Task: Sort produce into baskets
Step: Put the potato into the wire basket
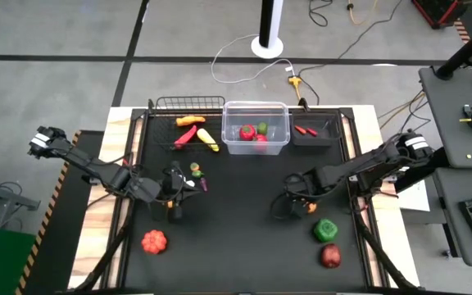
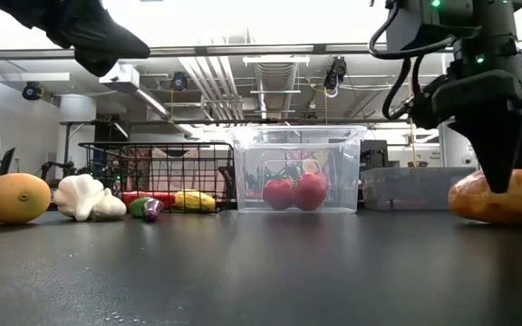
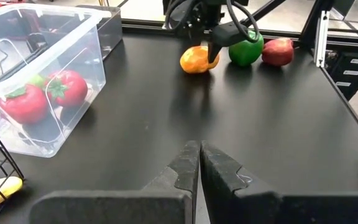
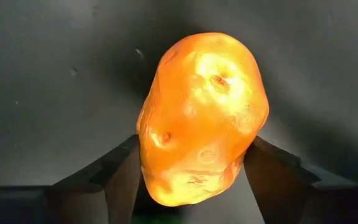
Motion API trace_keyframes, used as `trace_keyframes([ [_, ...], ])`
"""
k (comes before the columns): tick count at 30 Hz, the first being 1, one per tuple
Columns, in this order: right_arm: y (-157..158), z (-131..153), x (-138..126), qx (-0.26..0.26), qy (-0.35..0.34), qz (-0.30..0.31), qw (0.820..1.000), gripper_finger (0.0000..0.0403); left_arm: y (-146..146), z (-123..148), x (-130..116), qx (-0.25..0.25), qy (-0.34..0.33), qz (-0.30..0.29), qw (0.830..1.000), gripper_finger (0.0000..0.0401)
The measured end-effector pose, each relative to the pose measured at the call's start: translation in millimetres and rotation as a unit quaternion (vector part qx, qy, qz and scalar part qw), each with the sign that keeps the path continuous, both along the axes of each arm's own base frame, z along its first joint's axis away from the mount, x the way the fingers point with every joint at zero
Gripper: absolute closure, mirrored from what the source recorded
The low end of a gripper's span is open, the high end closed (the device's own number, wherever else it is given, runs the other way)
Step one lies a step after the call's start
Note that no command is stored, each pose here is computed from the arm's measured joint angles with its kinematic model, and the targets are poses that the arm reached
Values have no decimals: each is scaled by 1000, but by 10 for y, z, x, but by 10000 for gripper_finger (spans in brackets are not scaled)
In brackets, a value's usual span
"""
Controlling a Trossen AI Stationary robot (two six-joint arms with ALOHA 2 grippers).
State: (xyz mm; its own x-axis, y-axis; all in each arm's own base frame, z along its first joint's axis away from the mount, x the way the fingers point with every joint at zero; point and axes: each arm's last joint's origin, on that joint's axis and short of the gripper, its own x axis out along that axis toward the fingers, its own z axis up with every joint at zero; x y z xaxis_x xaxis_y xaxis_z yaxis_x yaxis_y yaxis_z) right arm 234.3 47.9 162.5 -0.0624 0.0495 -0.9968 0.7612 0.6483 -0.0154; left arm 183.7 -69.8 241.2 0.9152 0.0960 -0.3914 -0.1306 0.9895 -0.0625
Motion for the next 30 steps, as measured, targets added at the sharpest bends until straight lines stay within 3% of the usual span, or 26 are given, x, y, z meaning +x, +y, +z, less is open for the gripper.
trace_keyframes([
  [5,-10,165,38,-16,-68,8,998,172,-3,-9,7,1,2,0,1000,401],
  [12,-34,466,28,-29,-206,21,978,172,-35,-69,74,5,11,-1,1000,401],
  [18,-52,679,75,-73,-337,79,935,171,-86,-97,169,12,-1,-23,1000,401],
  [22,-29,799,241,-126,-433,154,879,171,-168,-38,272,21,-51,-94,994,401],
  [26,33,839,481,-176,-521,234,802,171,-216,9,372,37,-105,-122,986,401],
  [30,135,861,699,-232,-588,295,716,171,-184,13,476,27,-138,-104,985,401],
])
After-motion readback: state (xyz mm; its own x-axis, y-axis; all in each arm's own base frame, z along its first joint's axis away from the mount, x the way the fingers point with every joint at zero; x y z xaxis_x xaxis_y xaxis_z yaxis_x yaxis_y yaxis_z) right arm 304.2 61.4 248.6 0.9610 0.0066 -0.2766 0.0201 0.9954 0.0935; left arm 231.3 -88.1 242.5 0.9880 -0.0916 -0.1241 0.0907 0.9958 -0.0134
